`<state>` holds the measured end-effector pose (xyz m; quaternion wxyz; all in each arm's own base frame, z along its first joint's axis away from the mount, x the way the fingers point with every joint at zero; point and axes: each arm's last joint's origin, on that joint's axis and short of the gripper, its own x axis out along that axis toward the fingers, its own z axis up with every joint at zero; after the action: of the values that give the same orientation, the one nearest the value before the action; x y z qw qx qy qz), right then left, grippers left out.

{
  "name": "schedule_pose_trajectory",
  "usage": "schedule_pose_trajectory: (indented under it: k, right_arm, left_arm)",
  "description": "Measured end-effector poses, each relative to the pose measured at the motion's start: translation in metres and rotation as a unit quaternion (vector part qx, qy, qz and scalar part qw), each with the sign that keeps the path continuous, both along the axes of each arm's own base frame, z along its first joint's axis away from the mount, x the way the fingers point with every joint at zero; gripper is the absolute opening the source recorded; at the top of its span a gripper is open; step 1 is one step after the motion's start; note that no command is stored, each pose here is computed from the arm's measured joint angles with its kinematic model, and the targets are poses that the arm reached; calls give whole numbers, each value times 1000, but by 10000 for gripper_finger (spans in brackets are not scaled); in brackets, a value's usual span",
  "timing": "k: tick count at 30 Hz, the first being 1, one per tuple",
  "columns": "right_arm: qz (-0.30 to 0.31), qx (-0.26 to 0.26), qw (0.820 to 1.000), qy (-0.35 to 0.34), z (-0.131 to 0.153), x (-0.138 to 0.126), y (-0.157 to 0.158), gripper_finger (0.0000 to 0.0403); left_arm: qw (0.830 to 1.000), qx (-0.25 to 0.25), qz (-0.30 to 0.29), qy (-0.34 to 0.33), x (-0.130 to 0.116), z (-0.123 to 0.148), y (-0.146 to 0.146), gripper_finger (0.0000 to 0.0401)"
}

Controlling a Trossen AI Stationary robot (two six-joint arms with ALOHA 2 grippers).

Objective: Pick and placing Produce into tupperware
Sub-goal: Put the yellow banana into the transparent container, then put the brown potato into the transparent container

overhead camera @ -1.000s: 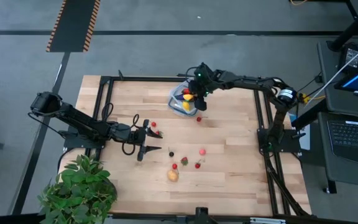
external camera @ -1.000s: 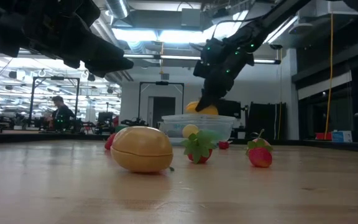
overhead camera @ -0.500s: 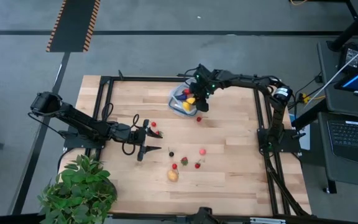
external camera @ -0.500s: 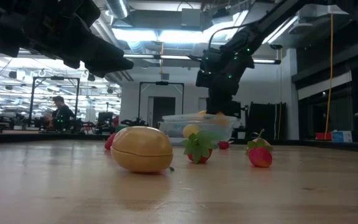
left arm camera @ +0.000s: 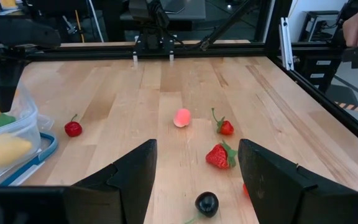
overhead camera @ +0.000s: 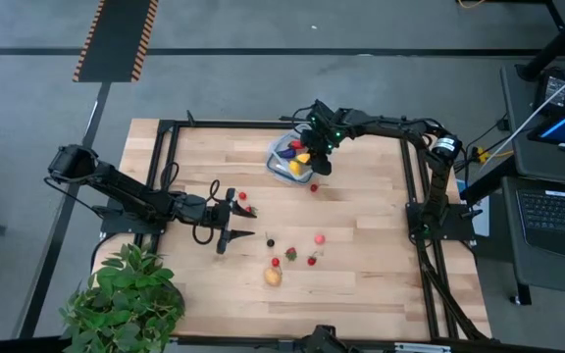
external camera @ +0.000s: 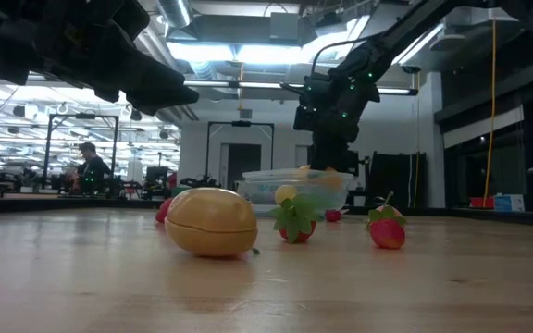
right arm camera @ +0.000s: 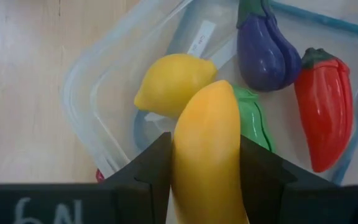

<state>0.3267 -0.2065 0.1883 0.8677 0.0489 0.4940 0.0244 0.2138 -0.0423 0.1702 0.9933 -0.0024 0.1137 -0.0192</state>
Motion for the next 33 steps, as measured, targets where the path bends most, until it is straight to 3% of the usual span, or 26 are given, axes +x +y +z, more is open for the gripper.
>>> schedule_pose_trajectory:
  k: [14,20,33]
  right_arm:
    - [-12,23,999,25,-2,-5,3,145]
    - [-14,23,999,24,-2,-4,2,178]
    - [-16,11,1000,14,6,-3,1,130]
  left_arm:
    - [1000,0,0,0,0,0,0,220]
    - [1000,0,0,0,0,0,0,220]
    - [1000,3,0,0,0,0,0,220]
